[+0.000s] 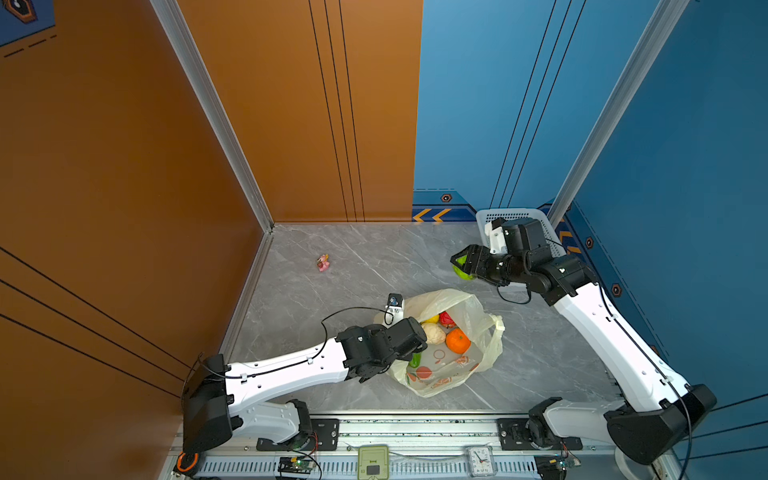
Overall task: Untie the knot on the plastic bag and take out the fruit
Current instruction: 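Lift the green custard apple out with the right gripper toward the white basket, then lower the custard apple into the white basket and open the right gripper, then move the right gripper back over the bag mouth while the left holds the bag, then lower the right gripper into the bag and grasp the cream pear, then lift the cream pear out of the bag with the right gripper, then place the cream pear in the white basket and open the right gripper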
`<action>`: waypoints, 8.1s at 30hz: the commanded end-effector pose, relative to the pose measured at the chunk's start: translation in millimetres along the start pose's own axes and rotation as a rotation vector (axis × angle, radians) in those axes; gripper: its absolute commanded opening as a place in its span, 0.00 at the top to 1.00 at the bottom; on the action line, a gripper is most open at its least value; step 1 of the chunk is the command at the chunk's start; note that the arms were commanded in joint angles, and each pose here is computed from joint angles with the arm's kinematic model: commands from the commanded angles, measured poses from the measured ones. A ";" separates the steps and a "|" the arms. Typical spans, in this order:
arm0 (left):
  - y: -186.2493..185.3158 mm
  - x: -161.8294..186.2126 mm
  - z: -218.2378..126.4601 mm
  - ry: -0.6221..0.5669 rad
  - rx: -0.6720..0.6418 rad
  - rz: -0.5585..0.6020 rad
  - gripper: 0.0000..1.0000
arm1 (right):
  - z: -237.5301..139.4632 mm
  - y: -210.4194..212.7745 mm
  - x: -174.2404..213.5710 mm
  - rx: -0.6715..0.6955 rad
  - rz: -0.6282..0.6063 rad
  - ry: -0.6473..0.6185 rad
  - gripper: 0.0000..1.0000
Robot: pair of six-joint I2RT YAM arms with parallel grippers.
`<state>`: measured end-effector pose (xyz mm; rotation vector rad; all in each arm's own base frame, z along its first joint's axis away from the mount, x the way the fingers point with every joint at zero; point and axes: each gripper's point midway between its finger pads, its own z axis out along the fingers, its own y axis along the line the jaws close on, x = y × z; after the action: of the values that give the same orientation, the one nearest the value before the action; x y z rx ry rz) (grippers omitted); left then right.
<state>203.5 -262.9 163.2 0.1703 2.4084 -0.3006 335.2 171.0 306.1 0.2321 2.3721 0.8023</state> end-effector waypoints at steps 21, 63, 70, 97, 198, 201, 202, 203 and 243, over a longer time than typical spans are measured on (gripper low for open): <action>-16.3 -23.0 -10.1 -0.071 0.027 0.016 1.00 | 138.9 -247.0 -135.3 0.447 0.116 -0.038 0.53; -1.3 -13.9 -15.4 -0.100 0.012 -0.015 1.00 | 72.7 -193.5 -101.4 0.401 0.138 0.031 0.00; -3.0 -14.0 -14.6 -0.095 0.011 -0.010 1.00 | 23.9 -95.0 -49.5 0.271 -0.044 0.082 0.00; 2.1 -17.7 -20.3 -0.120 0.004 -0.064 1.00 | -31.0 21.5 186.6 0.185 -0.356 0.322 0.04; -8.6 -24.5 -9.5 -0.075 0.020 -0.045 1.00 | 32.1 -9.8 241.8 0.129 -0.150 0.481 0.48; -7.7 -24.9 -6.7 -0.073 0.015 -0.043 1.00 | 16.6 6.5 235.4 0.085 -0.180 0.488 0.48; -14.0 -35.0 -12.5 -0.091 0.034 -0.059 1.00 | 11.3 12.3 232.5 0.072 -0.187 0.490 0.48; -14.1 -35.8 -12.4 -0.092 0.034 -0.060 1.00 | 6.8 16.6 229.9 0.062 -0.190 0.493 0.48; -11.9 -22.5 -5.6 -0.048 0.070 -0.005 1.00 | 97.0 -187.0 -126.4 0.324 0.211 -0.092 0.50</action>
<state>214.0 -281.5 189.3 0.1869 2.3442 -0.3982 476.6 43.4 197.0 0.6531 2.4583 0.5234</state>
